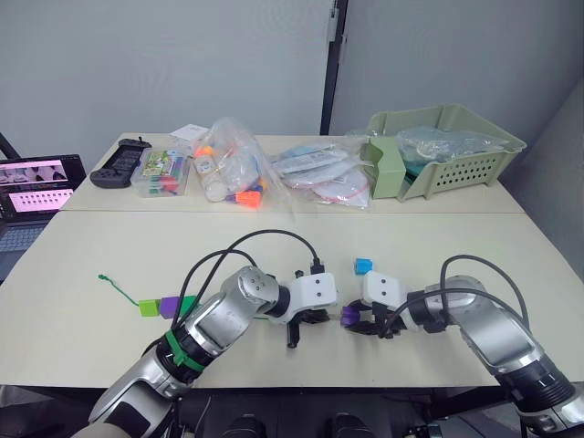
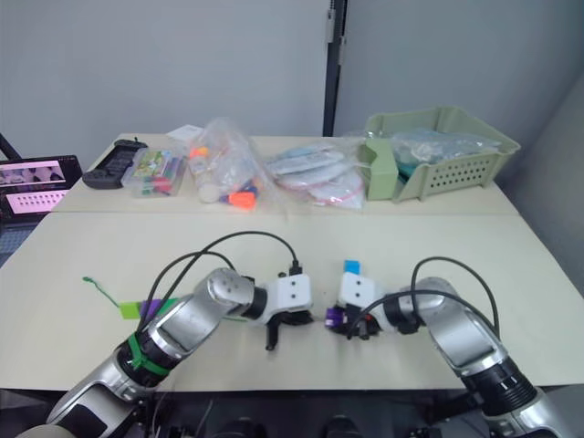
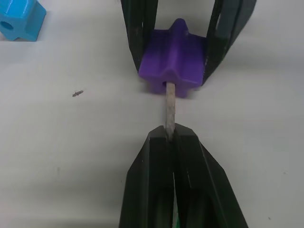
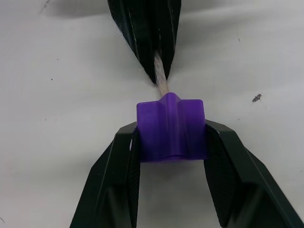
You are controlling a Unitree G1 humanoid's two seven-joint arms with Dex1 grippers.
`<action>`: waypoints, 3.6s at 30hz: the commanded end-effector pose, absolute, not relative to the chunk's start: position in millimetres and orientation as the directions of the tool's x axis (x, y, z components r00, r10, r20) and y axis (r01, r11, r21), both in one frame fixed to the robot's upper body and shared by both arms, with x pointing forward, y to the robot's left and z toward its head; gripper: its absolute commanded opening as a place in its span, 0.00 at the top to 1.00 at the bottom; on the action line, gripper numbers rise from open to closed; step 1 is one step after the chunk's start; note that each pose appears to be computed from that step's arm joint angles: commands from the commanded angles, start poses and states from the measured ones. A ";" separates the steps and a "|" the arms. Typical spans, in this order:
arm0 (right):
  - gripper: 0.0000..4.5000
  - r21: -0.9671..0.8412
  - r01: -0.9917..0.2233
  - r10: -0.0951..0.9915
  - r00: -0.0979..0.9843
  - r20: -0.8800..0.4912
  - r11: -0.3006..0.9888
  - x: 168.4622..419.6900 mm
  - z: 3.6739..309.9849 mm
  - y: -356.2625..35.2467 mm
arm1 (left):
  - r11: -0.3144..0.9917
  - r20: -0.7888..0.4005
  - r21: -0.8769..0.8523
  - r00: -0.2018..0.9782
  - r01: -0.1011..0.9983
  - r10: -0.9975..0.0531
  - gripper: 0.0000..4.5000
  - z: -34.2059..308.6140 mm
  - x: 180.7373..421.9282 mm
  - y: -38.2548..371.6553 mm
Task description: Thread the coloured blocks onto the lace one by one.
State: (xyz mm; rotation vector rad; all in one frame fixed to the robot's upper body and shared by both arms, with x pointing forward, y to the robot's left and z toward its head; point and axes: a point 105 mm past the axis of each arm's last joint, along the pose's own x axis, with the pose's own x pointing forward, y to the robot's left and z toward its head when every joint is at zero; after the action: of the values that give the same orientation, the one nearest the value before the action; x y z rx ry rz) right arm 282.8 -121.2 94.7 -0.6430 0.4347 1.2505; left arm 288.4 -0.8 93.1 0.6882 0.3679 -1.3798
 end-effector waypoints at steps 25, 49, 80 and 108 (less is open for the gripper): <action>0.69 -0.207 -0.963 0.730 0.267 -0.629 0.174 277.2 93.5 -116.9 | 0.027 -0.478 0.140 0.091 0.990 -0.873 0.36 105.3 283.0 48.7; 0.69 -0.197 -0.965 0.723 0.262 -0.640 0.175 273.2 95.7 -119.6 | 0.049 -0.380 0.214 0.129 0.976 -0.916 1.00 88.6 287.1 37.7; 0.69 -0.202 -0.962 0.716 0.272 -0.643 0.183 274.5 95.9 -121.1 | 0.056 -0.339 0.262 0.146 0.964 -0.930 0.58 103.8 294.0 25.4; 0.69 -0.201 -0.961 0.711 0.275 -0.647 0.189 270.4 96.2 -121.7 | -0.022 -0.354 0.283 0.083 0.959 -0.931 1.00 102.6 291.7 5.4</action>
State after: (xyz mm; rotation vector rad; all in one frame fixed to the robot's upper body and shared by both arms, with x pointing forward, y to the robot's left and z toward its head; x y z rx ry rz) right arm 274.5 -121.9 94.6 -0.6509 0.4641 1.2203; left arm 289.7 8.4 87.7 0.5072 0.1407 -1.5170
